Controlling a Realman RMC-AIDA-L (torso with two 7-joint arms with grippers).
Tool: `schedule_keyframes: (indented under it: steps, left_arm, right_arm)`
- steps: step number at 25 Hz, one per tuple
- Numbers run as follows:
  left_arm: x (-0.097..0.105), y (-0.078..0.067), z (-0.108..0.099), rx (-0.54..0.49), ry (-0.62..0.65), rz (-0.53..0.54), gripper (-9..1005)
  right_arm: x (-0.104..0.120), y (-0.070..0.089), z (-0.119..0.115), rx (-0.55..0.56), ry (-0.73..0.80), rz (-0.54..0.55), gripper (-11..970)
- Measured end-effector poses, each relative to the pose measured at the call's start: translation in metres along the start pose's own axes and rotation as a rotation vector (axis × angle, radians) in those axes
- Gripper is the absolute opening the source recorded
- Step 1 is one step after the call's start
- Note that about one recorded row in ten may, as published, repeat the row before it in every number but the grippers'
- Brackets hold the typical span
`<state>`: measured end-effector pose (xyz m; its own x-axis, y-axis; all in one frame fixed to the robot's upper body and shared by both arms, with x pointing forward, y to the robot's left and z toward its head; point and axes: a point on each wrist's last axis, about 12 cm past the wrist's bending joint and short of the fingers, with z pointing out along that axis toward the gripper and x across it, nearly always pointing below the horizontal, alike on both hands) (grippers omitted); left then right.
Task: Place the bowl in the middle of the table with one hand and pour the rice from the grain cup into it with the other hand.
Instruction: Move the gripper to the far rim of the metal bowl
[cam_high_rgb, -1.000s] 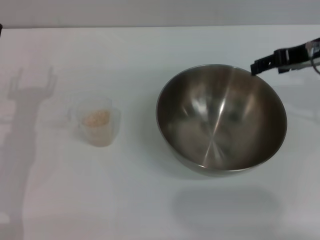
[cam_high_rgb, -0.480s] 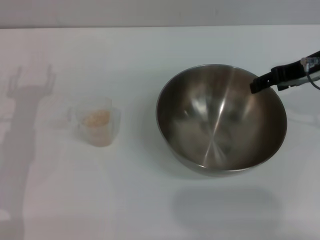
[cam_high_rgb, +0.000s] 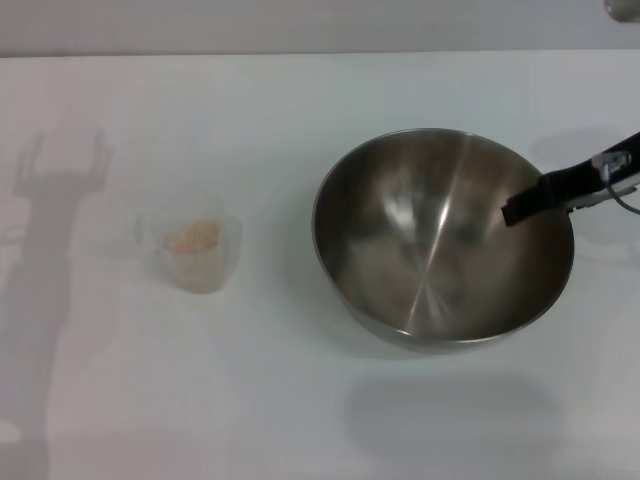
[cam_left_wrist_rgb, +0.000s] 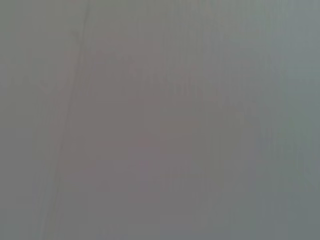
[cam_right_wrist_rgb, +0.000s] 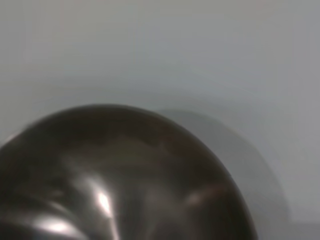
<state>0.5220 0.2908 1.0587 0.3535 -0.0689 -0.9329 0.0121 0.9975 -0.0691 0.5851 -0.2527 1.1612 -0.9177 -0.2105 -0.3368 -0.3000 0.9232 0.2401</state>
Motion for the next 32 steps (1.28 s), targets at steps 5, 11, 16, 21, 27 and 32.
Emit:
schedule_keyframes:
  steps: [5,11,16,21,27,32]
  left_arm:
    - [0.0001,0.0011,-0.0022,-0.004,0.001,0.001,739]
    - [-0.0003,0.0025,-0.0043,-0.008,-0.002,0.003,738]
    - [-0.0012,0.0032,-0.0071,-0.011,-0.011,0.003,738]
    - [-0.0013,0.0034,-0.0086,-0.011,-0.011,0.002,737]
    - [-0.002,0.0028,-0.0088,-0.007,-0.017,0.002,736]
    - [-0.003,0.0022,-0.0099,-0.006,-0.028,0.001,735]
  right_arm:
    - [0.0023,0.0007,0.0021,0.013,0.009,-0.022,650]
    - [0.0029,0.0009,0.0045,0.017,0.009,-0.039,470]
    - [0.0032,0.0015,0.0061,0.021,0.005,-0.046,241]
    - [0.0036,0.004,0.0089,0.027,0.009,-0.064,78]
    - [0.0018,0.0055,0.0068,0.032,-0.011,-0.076,48]
    - [0.0008,0.005,0.0046,0.036,-0.032,-0.09,47]
